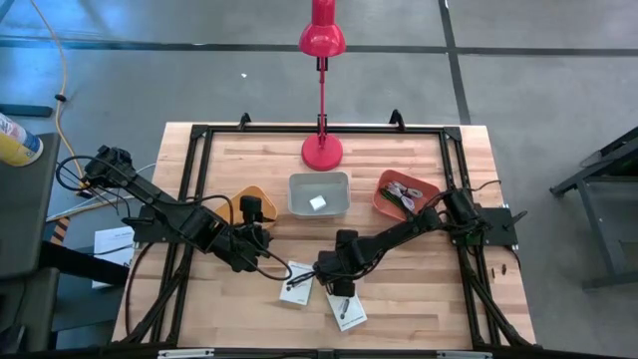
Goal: Pick and place items into bin
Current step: Put the pink charger adapter into the gray bin
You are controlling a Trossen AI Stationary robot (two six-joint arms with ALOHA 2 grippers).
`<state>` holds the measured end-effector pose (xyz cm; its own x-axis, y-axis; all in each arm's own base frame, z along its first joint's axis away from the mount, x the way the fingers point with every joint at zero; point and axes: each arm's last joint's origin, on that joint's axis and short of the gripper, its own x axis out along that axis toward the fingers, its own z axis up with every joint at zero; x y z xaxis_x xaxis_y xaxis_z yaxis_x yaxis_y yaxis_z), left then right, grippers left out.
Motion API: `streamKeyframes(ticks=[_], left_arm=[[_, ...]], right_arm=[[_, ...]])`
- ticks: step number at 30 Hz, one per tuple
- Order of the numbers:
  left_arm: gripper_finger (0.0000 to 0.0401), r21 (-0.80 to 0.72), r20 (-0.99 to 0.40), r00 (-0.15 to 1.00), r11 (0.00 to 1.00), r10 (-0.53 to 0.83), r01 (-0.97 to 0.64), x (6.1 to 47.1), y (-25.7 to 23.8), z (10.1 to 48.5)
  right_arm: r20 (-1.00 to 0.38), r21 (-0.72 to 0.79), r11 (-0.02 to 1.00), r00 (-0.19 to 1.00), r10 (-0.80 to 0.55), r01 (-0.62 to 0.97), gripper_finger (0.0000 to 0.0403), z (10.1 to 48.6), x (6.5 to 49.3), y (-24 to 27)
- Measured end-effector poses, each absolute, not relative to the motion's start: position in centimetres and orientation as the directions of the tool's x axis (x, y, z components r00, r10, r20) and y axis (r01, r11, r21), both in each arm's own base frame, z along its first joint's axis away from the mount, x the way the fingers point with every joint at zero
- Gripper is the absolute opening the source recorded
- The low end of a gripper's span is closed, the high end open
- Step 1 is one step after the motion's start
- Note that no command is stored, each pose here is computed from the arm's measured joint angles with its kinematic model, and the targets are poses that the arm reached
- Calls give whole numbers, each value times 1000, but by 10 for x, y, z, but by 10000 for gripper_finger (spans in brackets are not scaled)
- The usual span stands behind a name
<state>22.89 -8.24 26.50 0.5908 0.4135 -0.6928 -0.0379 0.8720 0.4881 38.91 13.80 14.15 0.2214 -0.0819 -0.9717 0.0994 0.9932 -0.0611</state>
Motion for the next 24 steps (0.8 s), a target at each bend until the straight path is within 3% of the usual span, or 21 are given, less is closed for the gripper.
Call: streamKeyframes(ticks=[16, 24], left_arm=[[216, 489, -693, 591, 871, 414, -37, 229, -82, 265], [216, 490, -692, 591, 871, 414, -36, 229, -82, 265]], right_arm=[[-975, -42, 995, 216, -60, 88, 223, 142, 389, 138], [-976, 3, 996, 216, -15, 84, 269, 142, 390, 140]])
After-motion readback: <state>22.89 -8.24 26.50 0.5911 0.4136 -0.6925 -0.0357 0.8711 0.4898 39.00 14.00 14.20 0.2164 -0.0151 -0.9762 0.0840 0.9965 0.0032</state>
